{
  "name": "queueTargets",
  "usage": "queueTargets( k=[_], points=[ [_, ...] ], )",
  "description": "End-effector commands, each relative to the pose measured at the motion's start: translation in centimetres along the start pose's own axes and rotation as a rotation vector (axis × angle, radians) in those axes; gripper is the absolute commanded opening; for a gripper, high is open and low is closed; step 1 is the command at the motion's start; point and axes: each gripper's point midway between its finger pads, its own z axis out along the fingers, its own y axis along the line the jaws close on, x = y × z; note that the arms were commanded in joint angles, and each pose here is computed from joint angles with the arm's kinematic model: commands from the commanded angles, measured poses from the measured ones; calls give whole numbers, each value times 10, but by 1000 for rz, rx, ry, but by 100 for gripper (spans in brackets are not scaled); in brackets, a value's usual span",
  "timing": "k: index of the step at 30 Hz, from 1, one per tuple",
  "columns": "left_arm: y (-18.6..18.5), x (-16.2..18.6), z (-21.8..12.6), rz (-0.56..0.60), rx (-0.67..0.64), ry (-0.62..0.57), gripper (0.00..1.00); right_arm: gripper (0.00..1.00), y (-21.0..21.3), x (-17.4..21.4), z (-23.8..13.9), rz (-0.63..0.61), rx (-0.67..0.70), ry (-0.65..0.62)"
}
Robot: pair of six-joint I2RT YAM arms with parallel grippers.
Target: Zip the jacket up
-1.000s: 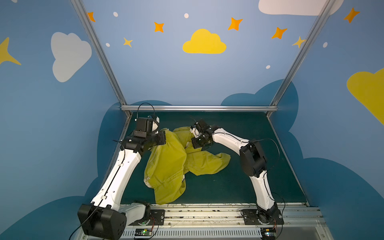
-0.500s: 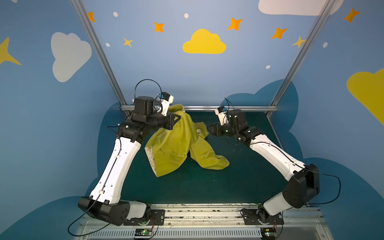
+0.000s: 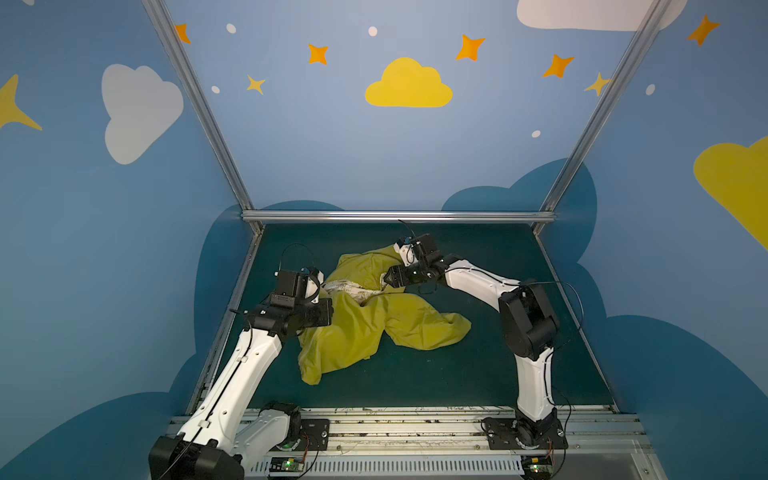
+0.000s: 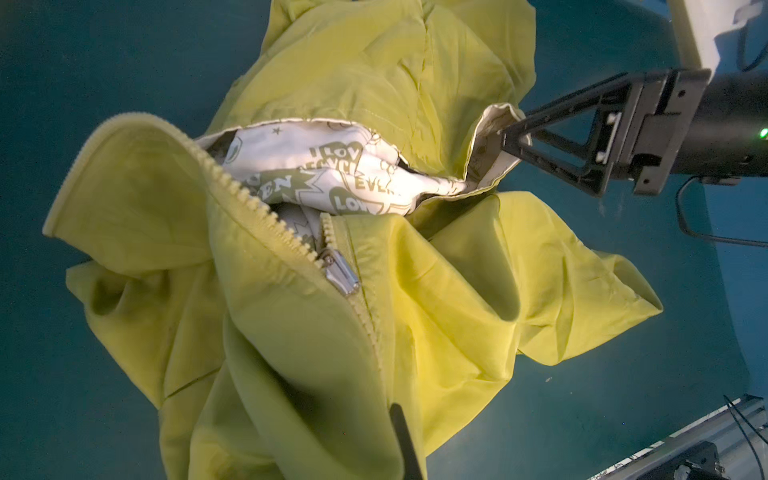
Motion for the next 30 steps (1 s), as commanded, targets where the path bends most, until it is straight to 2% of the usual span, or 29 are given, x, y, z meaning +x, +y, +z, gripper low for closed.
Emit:
queueTargets(
  k=[1, 5, 7, 8, 10, 12, 16, 18, 20, 23, 27, 30],
  points=[
    [-4, -12, -7, -4, 2, -63, 3, 80, 6, 3, 8, -41, 18, 33],
    [-3, -10, -6, -2, -6, -60, 3, 77, 6, 13, 22, -64, 62, 130],
    [-1, -10, -6, -5, -17, -58, 3, 66, -2, 18, 20, -43, 129, 185],
    [-1, -10, -7, -4, -16, -58, 3, 55, -9, 20, 18, -31, 171, 206],
    [-3, -11, -7, 0, -8, -63, 3, 21, -24, 14, 6, -18, 271, 209],
    [-5, -15, -9, 8, 0, -74, 3, 0, -38, 1, -20, 7, 351, 179],
    [-10, -31, -16, 41, 12, -117, 3, 0, -56, -37, -104, 51, 478, 6],
    [-13, -44, -22, 66, 17, -146, 3, 0, -63, -55, -158, 44, 552, -103],
    [-16, -60, -29, 93, 21, -181, 3, 0, -73, -67, -212, 6, 646, -214],
    [-24, -84, -44, 149, 43, -246, 3, 0, -92, -70, -282, 64, 762, -386],
    [-36, -95, -58, 220, 95, -332, 3, 0, -116, -53, -331, 108, 810, -563],
    [-41, -76, -39, 257, 142, -318, 3, 0, -148, -27, -333, 201, 840, -546]
  ],
)
